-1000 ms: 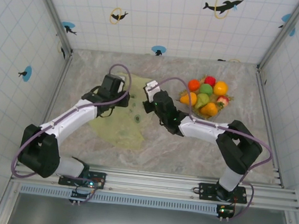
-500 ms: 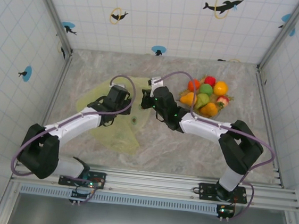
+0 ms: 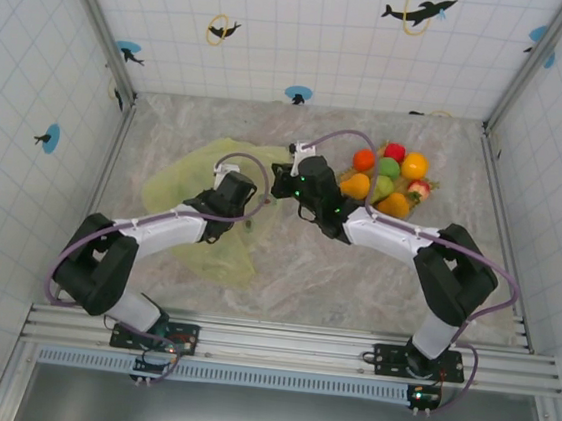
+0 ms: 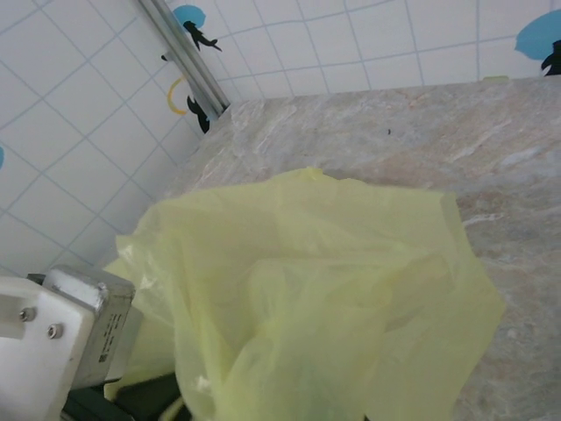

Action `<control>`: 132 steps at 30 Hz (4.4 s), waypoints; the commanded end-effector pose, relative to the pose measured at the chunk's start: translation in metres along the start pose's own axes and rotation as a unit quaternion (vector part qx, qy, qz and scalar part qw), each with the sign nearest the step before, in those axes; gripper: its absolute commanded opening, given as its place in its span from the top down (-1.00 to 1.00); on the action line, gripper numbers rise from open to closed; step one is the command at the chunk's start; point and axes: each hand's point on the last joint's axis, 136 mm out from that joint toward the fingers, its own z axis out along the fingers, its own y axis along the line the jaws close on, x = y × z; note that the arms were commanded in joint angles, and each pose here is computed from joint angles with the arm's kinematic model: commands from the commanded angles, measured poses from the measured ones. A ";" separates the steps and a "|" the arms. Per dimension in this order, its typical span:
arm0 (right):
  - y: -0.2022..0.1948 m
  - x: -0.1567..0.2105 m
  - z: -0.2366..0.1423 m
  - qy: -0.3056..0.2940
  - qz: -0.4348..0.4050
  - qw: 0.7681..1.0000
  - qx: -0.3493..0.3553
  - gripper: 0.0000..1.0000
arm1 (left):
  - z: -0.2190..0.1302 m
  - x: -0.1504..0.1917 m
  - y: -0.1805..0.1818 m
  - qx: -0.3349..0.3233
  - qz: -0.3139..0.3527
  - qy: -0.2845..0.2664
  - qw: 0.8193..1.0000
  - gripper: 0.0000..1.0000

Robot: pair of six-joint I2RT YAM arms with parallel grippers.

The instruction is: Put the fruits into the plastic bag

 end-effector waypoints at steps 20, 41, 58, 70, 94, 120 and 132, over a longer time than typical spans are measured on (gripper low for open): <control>-0.084 -0.035 0.016 0.068 -0.165 0.982 0.068 0.09 | -0.057 -0.118 -0.043 0.300 -0.136 0.032 0.944 1.00; -0.176 -0.014 -0.120 0.097 -0.042 0.980 0.168 -0.89 | -0.042 -0.090 -0.047 0.351 -0.165 0.047 0.921 1.00; -0.294 0.053 -0.148 0.200 0.050 0.925 0.319 -0.89 | -0.034 -0.091 -0.033 0.352 -0.215 0.061 0.909 1.00; -0.313 0.076 -0.131 0.217 0.112 0.921 0.305 -0.67 | -0.029 -0.080 -0.033 0.356 -0.222 0.074 0.905 1.00; -0.241 0.038 -0.164 0.123 0.057 0.969 0.205 -0.16 | -0.036 -0.084 -0.034 0.376 -0.245 0.075 0.891 1.00; -0.026 0.108 -0.043 0.053 -0.179 0.979 -0.079 -0.08 | -0.050 -0.092 -0.040 0.408 -0.275 0.076 0.868 1.00; -0.025 0.062 0.040 -0.059 -0.041 0.997 -0.009 -0.12 | -0.067 -0.096 -0.055 0.464 -0.286 0.086 0.834 1.00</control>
